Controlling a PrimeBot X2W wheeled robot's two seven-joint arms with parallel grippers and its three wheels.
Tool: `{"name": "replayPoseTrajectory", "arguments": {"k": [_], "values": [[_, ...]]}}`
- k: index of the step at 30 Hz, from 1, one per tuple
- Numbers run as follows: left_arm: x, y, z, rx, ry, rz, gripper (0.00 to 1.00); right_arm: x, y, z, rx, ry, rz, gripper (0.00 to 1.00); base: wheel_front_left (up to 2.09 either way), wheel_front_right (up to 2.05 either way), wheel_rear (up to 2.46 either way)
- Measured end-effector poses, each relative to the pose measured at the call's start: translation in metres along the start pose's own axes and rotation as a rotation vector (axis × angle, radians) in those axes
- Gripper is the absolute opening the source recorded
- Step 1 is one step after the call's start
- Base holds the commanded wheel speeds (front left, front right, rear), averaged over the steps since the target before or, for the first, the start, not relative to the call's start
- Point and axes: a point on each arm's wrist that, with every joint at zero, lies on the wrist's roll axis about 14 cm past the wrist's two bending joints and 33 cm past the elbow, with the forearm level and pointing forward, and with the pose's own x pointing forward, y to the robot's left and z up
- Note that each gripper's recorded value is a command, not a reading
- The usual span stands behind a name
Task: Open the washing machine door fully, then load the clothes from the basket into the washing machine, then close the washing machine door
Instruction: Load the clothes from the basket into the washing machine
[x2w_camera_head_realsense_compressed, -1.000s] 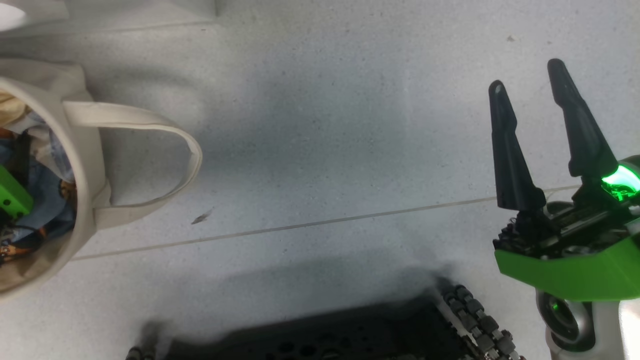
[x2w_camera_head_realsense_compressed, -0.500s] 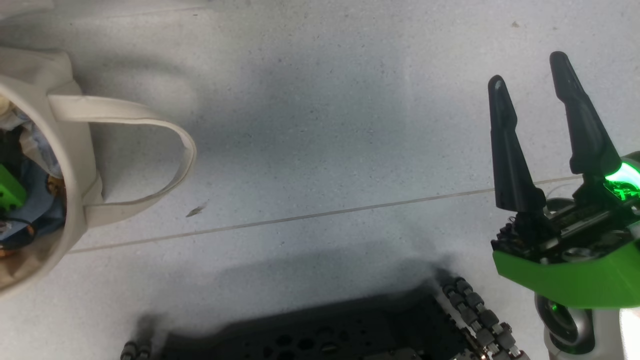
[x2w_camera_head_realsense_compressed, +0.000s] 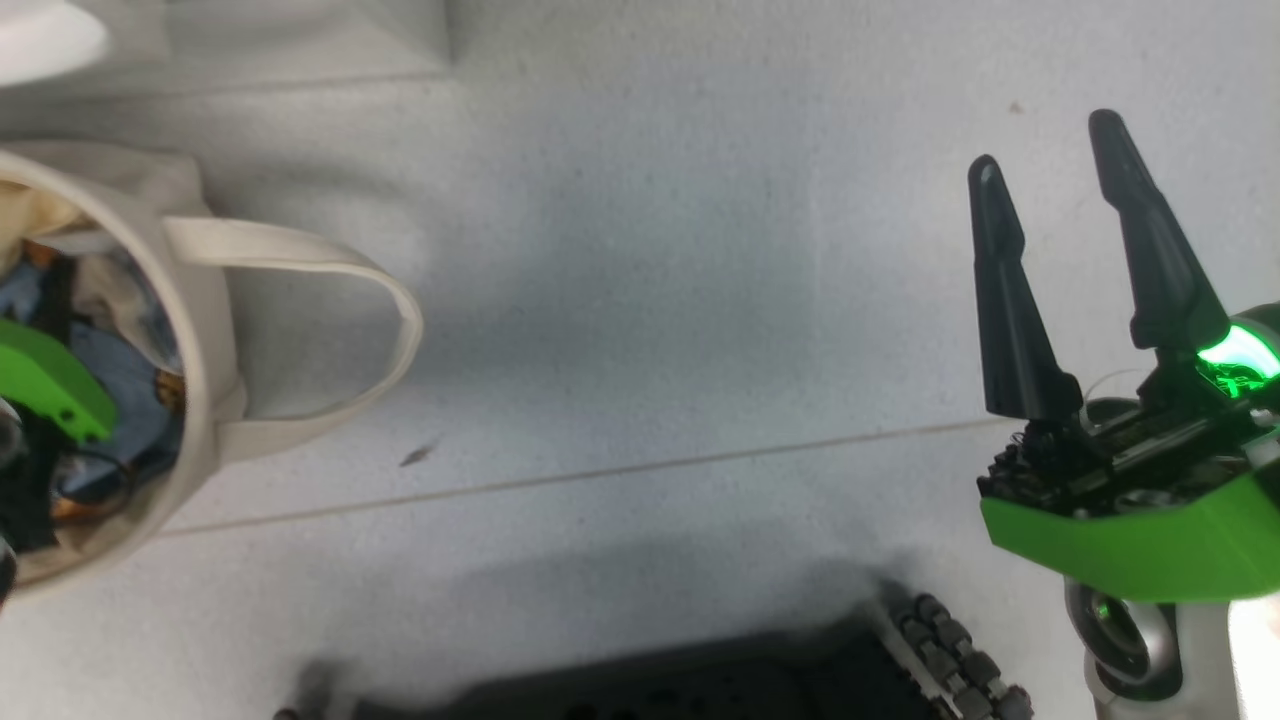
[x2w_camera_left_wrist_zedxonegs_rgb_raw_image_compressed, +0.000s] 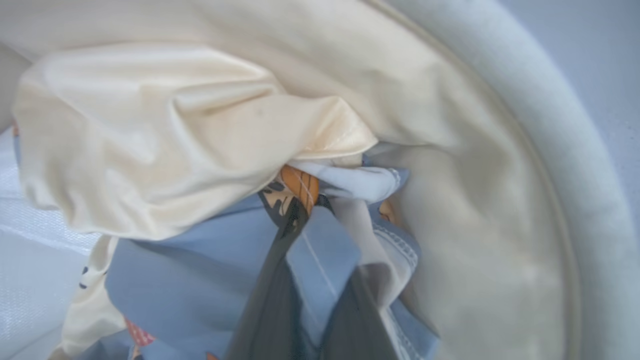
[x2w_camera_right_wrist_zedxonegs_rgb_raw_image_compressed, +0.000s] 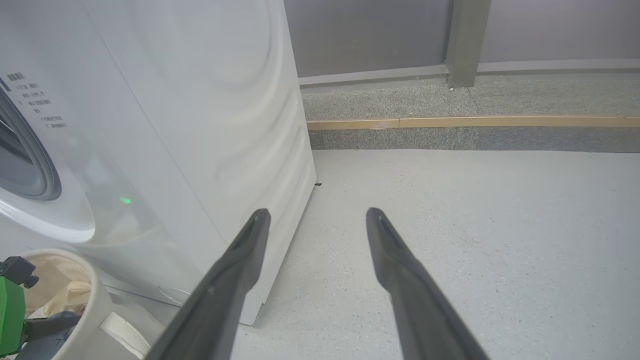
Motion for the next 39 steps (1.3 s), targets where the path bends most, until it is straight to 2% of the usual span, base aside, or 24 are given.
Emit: {"name": "replayPoseTrajectory", "arguments": {"k": [17, 24, 31, 39], "values": [[-0.115, -0.022, 0.048, 0.082, -0.259, -0.035, 0.00, -0.020, 0.026, 0.077, 0.028, -0.137, 0.080, 1.00, 0.00, 0.00, 0.00], [-0.182, -0.027, 0.106, 0.103, -0.497, -0.036, 0.00, -0.043, 0.037, 0.106, 0.066, -0.197, 0.096, 1.00, 0.00, 0.00, 0.00], [-0.249, -0.028, 0.103, 0.153, -0.646, -0.027, 0.00, -0.070, 0.050, 0.138, 0.077, -0.266, 0.129, 1.00, 0.00, 0.00, 0.00], [-0.318, -0.047, 0.118, 0.222, -0.854, -0.046, 0.00, -0.096, 0.063, 0.155, 0.094, -0.295, 0.160, 1.00, 0.00, 0.00, 0.00]]}}
